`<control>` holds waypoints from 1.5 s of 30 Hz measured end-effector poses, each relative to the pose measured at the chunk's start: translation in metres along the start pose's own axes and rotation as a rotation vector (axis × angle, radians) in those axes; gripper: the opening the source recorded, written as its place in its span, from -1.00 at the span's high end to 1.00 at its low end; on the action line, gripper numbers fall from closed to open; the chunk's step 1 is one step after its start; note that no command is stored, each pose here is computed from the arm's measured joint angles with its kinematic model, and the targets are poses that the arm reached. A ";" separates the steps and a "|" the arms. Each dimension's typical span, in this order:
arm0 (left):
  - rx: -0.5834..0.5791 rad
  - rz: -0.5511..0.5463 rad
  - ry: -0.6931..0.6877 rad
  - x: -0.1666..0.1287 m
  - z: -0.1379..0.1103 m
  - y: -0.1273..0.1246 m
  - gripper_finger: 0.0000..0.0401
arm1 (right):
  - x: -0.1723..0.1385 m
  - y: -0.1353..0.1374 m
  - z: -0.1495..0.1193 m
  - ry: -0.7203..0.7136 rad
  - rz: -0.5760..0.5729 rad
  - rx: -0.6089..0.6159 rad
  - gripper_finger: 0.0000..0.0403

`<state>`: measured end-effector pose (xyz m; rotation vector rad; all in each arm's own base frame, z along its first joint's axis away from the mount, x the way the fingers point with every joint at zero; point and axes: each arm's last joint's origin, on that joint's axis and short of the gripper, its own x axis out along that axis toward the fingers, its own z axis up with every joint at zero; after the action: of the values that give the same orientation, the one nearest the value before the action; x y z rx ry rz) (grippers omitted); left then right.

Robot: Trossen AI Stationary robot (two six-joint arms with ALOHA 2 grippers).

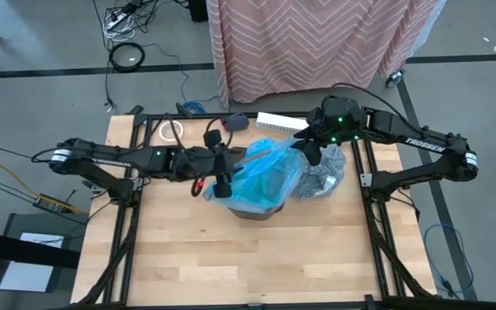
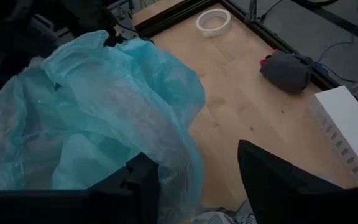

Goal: Place trash/remove bag and relplace
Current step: Insert the new blue trash bag into the black trash bin

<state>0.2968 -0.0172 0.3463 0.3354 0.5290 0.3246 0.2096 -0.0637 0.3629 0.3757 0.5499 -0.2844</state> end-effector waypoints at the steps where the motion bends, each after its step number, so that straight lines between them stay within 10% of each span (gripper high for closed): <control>1: -0.001 -0.012 0.006 0.002 -0.001 0.000 -0.09 | 0.000 0.000 0.000 0.000 0.000 0.000 0.06; 17: 0.162 0.074 0.049 0.010 -0.004 0.000 0.93 | 0.000 -0.001 0.000 -0.006 -0.022 0.000 0.06; 32: 0.216 0.323 0.167 0.020 -0.012 0.032 0.98 | 0.000 -0.005 0.001 -0.046 -0.178 -0.015 0.06; 45: 0.008 0.121 0.236 0.025 -0.029 0.038 0.98 | 0.026 -0.018 -0.036 0.092 -0.212 0.040 0.06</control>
<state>0.2934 0.0334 0.3265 0.3390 0.7437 0.4828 0.2081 -0.0687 0.3157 0.3712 0.6765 -0.4843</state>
